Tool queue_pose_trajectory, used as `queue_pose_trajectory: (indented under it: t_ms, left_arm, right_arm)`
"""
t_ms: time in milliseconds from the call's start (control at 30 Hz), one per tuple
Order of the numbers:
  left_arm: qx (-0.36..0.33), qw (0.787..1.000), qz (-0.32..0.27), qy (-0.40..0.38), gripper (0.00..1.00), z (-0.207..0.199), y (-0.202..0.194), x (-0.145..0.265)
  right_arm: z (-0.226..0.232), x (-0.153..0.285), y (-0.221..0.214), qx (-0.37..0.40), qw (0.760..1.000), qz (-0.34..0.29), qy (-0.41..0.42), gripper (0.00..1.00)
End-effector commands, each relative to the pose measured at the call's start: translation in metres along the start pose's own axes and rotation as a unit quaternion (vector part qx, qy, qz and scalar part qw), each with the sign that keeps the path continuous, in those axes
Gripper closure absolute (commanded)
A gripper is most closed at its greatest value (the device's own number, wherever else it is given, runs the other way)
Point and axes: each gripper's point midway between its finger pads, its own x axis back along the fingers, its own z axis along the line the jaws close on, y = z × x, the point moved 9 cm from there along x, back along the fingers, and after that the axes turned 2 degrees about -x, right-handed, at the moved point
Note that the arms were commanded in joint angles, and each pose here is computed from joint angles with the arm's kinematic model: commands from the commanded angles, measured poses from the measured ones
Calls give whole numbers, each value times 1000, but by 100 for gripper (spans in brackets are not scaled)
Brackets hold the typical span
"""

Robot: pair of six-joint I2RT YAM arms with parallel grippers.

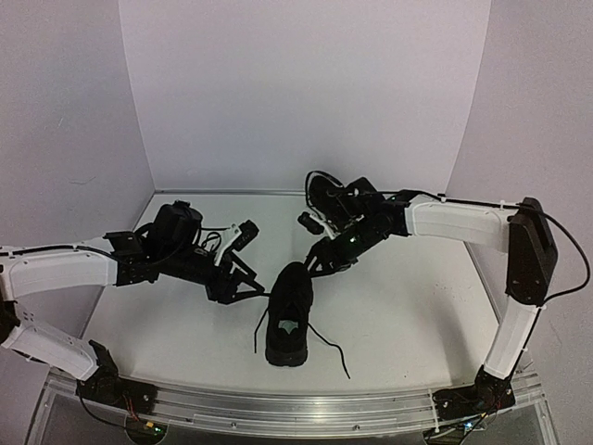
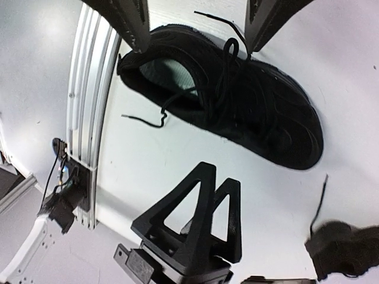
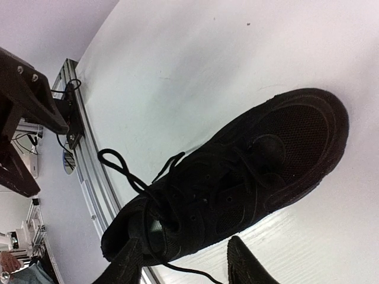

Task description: Tie the shoes

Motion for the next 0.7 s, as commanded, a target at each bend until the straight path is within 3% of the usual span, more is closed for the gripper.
queue_pose_trajectory:
  t_ms: [0, 133, 400, 500, 667]
  left_arm:
    - [18, 998, -64, 13, 38, 5, 37, 23]
    - [56, 996, -69, 25, 37, 30, 48, 29]
    - [85, 995, 10, -53, 39, 64, 43, -23]
    - [99, 991, 31, -84, 42, 74, 49, -40]
    - [111, 985, 60, -120, 53, 81, 56, -56]
  right_arm:
    - [18, 31, 11, 27, 998, -60, 6, 46]
    - [26, 45, 11, 41, 995, -90, 3, 38]
    - [23, 60, 12, 57, 981, -185, -25, 22]
    - [18, 56, 24, 49, 980, -185, -45, 3]
    - [23, 52, 41, 37, 983, -180, -9, 2]
